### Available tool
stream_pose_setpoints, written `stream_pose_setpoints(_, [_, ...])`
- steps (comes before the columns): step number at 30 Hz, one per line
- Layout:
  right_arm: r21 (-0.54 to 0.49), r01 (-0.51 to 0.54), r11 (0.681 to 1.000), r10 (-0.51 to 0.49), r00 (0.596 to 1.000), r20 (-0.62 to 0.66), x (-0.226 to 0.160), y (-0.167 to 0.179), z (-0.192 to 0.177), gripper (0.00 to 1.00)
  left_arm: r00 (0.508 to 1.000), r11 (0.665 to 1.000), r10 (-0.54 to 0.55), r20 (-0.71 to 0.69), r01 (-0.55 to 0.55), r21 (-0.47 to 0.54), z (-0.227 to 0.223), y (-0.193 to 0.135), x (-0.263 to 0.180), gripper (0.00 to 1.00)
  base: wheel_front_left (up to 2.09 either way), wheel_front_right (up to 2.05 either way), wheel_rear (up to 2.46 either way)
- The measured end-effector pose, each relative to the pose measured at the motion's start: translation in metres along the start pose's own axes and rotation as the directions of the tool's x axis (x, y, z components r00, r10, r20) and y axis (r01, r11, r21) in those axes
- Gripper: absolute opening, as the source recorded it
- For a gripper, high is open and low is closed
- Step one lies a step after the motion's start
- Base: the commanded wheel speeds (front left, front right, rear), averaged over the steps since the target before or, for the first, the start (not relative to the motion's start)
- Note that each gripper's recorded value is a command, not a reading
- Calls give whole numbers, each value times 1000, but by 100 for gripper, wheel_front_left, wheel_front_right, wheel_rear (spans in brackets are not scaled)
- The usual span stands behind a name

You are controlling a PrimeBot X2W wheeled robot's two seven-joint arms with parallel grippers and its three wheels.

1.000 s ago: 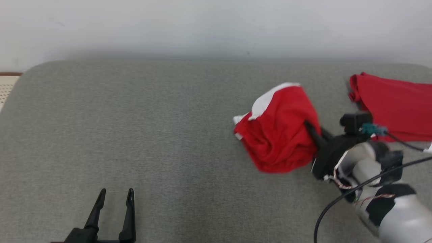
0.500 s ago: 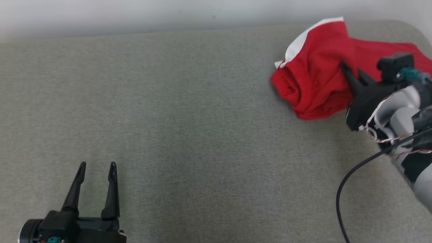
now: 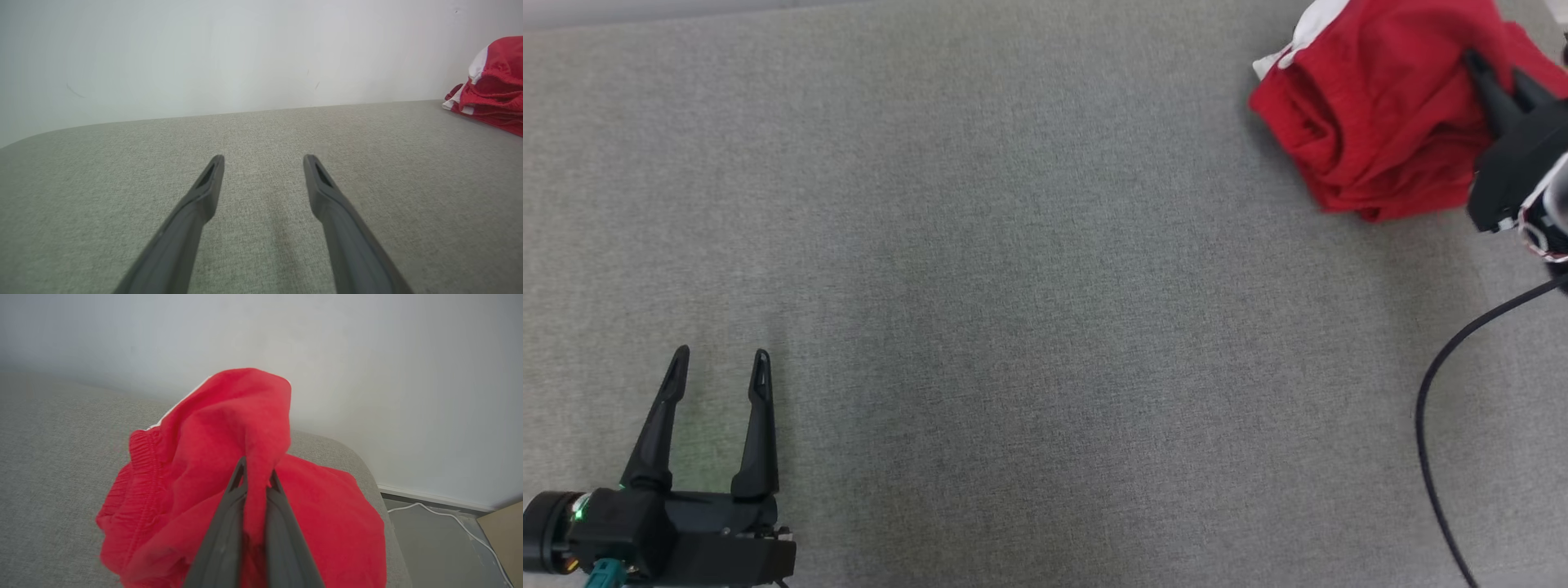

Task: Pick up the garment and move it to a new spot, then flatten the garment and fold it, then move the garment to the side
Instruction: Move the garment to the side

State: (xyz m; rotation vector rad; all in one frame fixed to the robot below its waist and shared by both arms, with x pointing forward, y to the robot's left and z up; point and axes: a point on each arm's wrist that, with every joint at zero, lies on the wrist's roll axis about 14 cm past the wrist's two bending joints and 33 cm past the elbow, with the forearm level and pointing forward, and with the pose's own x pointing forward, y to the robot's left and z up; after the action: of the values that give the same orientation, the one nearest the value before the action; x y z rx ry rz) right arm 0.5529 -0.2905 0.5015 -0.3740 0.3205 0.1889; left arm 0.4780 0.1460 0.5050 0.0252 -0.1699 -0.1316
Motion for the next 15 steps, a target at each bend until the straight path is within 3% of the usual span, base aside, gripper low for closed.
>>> stream_pose_setpoints(15, [-74,102,992,-110,988,-107,0,-57,-24,0,1000,1000,-13,4,12,29,-8,3,7,100,0,0,0])
